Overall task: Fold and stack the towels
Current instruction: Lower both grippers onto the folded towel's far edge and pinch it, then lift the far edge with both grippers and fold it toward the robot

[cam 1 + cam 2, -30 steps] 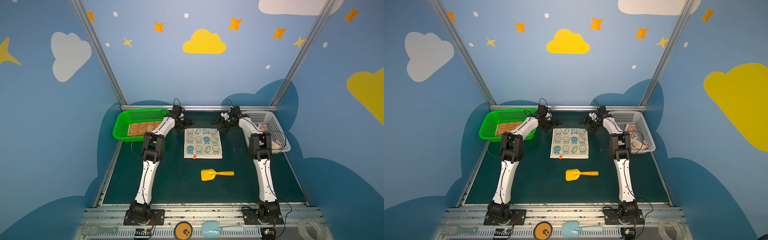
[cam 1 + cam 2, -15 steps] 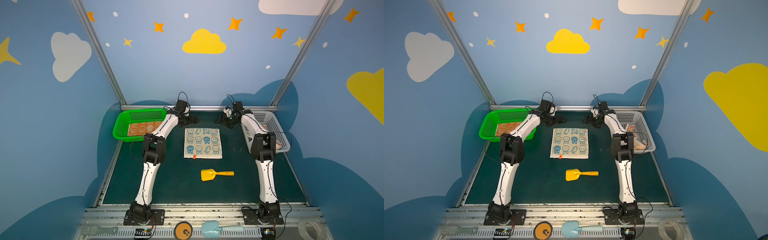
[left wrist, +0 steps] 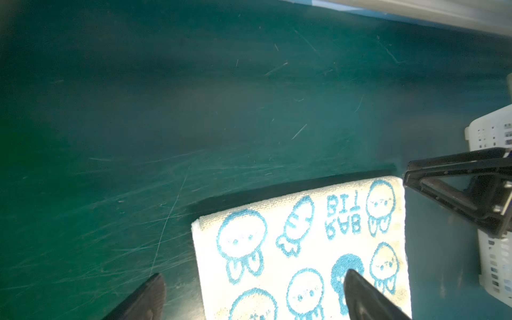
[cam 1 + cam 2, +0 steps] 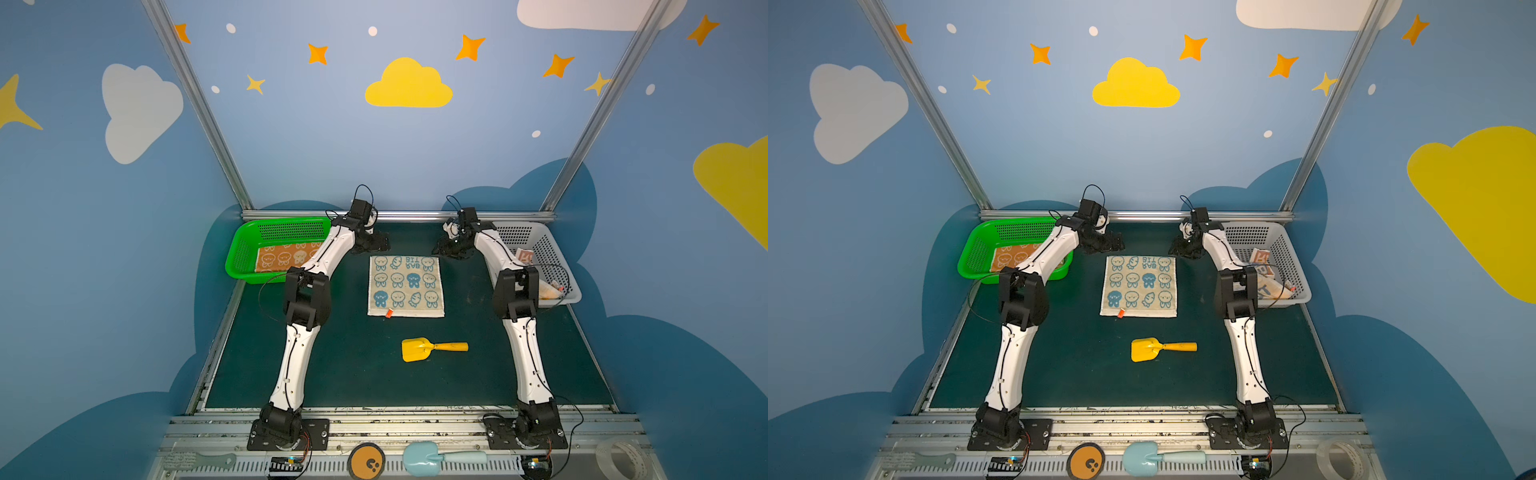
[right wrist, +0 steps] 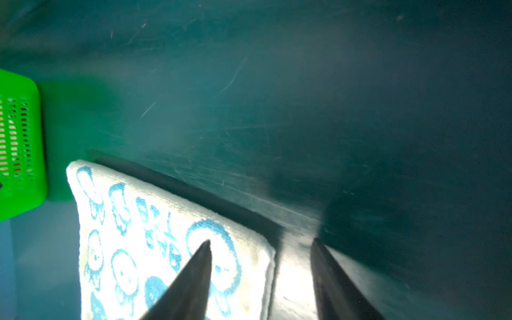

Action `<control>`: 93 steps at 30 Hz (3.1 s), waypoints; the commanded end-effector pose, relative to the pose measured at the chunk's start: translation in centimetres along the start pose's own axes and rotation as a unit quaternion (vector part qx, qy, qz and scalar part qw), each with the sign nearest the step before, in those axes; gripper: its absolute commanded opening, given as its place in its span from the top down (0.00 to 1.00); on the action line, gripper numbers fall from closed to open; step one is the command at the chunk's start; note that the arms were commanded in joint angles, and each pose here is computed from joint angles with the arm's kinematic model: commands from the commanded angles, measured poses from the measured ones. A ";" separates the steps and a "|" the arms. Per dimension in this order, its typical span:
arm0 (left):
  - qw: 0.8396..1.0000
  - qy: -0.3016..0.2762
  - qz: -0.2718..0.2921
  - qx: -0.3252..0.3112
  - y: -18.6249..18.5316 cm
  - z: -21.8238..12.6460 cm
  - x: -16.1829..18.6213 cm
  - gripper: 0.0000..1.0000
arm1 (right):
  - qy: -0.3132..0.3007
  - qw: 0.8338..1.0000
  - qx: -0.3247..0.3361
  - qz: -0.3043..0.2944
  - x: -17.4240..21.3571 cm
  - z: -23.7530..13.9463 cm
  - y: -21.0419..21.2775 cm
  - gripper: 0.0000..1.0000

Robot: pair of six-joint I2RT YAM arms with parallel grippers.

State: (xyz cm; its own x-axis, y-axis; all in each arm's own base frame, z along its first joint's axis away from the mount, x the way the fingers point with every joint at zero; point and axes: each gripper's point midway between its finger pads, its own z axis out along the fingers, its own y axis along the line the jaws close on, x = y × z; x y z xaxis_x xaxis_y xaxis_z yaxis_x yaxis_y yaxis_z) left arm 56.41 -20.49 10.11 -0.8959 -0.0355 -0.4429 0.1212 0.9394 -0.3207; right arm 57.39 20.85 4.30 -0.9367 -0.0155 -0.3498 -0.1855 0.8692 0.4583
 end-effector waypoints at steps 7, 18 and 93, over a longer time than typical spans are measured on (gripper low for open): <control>0.999 0.032 0.016 -0.018 1.2 1.3 1.1 0.01 | 0.043 0.999 0.015 0.007 2.5 2.8 -0.5 0.69; 0.997 0.075 0.019 -0.013 2.1 4.2 2.5 0.02 | 0.030 0.999 0.015 0.013 1.7 2.4 -0.5 1.00; 0.998 -0.035 0.044 -0.004 3.1 -1.9 -1.1 0.96 | -0.026 0.998 -0.052 0.001 0.0 -8.4 4.1 1.00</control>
State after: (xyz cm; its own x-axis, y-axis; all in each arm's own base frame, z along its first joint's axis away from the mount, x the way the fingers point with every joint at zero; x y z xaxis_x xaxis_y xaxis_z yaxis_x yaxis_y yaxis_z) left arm 57.04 -17.48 10.06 -0.8693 0.0198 -0.4939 0.1850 0.9396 -0.2880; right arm 54.63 20.80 10.90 -0.9331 0.0141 -0.3594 -0.1975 0.8150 0.5447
